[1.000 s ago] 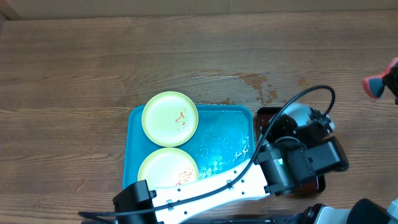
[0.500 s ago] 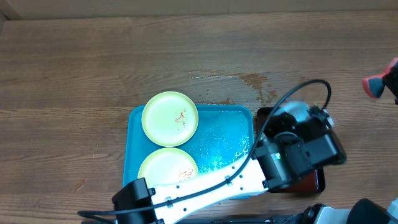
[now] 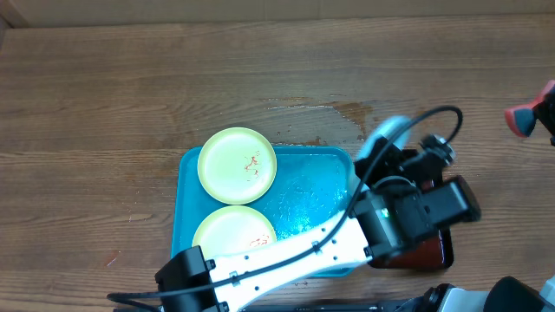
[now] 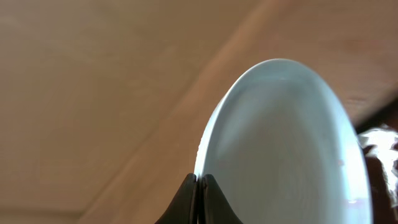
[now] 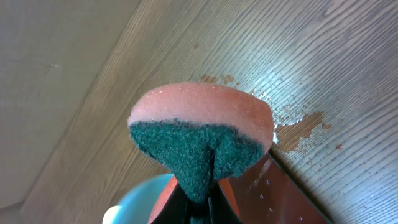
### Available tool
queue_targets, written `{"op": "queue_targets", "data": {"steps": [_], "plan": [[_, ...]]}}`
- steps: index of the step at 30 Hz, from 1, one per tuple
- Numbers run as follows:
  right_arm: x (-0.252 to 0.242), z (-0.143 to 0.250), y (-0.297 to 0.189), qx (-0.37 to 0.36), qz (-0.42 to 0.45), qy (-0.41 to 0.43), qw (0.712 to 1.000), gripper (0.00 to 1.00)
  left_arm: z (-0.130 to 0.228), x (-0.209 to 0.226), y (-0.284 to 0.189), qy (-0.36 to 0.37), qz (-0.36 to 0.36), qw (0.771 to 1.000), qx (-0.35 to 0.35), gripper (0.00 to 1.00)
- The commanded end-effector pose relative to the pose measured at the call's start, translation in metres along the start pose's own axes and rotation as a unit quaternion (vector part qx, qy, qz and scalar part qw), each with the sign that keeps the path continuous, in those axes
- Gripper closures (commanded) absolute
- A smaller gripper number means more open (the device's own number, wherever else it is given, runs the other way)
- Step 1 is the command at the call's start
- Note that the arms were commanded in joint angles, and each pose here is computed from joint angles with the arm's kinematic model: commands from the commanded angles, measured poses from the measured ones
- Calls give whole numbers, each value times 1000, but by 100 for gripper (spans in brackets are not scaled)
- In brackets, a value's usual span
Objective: Clean dirty plates on tray and stack at the side
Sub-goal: 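Hold the white plate tilted over the brown tray to drain, then carry the white plate with the left gripper to the table's left side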
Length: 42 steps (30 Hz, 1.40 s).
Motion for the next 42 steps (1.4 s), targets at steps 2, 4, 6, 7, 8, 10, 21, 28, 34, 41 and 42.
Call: {"op": "queue_targets", "data": {"steps": [2, 4, 6, 7, 8, 10, 21, 28, 34, 41, 42], "plan": [[5, -1, -10, -15, -13, -11, 1000, 96, -4, 11, 5, -8, -33, 999, 3, 96], [5, 1, -10, -12, -12, -10, 1000, 96, -3, -2, 5, -18, 33, 999, 6, 96], [5, 3, -10, -6, -10, -10, 1000, 96, -2, -13, 4, -41, 90, 995, 11, 96], [5, 5, -9, -1, -10, -10, 1000, 96, -2, -19, 3, -54, 120, 991, 14, 96], [7, 7, -9, 4, -9, -12, 1000, 96, -3, -23, 3, -70, 148, 986, 19, 96], [11, 12, -7, 15, -10, -19, 1000, 96, -2, -27, 5, -115, 193, 974, 33, 96], [39, 48, 23, 91, 23, -89, 992, 96, -7, 71, 49, -314, 289, 902, 70, 96], [48, 77, 69, 155, 45, -127, 979, 96, 36, 165, 74, -404, 199, 886, 112, 96], [40, 106, 110, 205, 62, -145, 966, 96, 98, 242, 92, -486, 136, 846, 172, 96], [25, 121, 132, 229, 83, -145, 959, 96, 199, 324, 108, -585, 70, 770, 245, 95], [25, 120, 132, 227, 84, -146, 959, 96, 213, 335, 108, -599, 58, 758, 251, 95]]}}
Point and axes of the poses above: each gripper's point midway between its finger pads, its own y axis out along the fingers, its own x axis along the line the jaws close on, z = x × y, the point moved 7 cm from there along -y, back along the fingers, and after that the axes turned 1 degree about -y, right-handed, at the moved point
